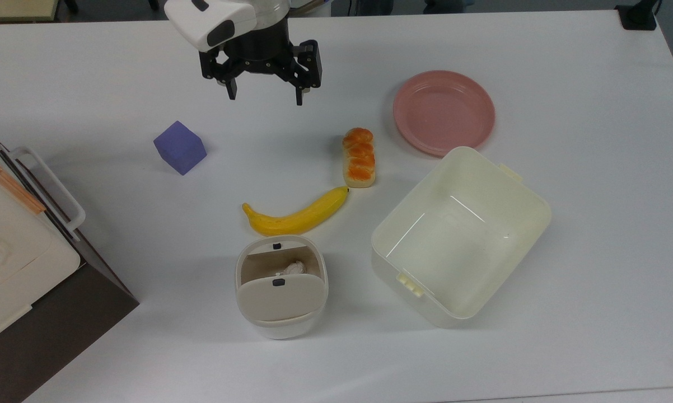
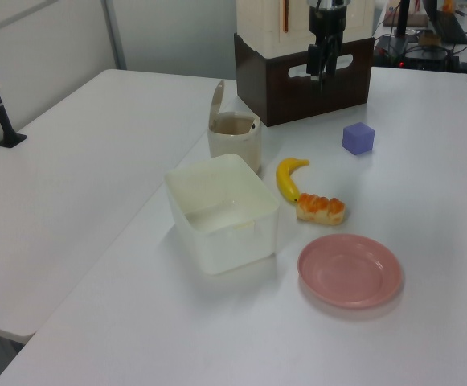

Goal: Close the trash can
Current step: 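Move the gripper toward the cream trash can's raised lid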

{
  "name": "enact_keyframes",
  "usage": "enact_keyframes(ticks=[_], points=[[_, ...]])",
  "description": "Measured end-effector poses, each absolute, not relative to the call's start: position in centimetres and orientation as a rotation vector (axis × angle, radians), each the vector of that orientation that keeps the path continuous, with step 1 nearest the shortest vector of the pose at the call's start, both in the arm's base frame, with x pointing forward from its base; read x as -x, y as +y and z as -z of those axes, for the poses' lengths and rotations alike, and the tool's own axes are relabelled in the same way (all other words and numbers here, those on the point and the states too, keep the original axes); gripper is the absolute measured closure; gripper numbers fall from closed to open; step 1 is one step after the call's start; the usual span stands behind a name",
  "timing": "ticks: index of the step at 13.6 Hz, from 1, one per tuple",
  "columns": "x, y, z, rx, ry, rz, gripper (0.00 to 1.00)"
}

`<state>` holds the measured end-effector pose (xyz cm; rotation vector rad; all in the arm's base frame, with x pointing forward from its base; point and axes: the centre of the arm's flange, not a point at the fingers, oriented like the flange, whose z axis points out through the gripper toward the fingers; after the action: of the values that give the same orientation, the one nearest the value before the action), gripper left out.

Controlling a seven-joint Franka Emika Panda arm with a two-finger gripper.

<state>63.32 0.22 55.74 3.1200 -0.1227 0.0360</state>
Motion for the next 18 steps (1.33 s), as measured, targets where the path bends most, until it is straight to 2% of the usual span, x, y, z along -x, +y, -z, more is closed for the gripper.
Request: enact_keyframes(ticks=[6, 18], points=[[-61.8, -4.4, -59.1, -3.134, -0.237, -0.105, 0.00], [-61.6, -6.1, -59.2, -3.149, -0.280, -0.111, 0.00]])
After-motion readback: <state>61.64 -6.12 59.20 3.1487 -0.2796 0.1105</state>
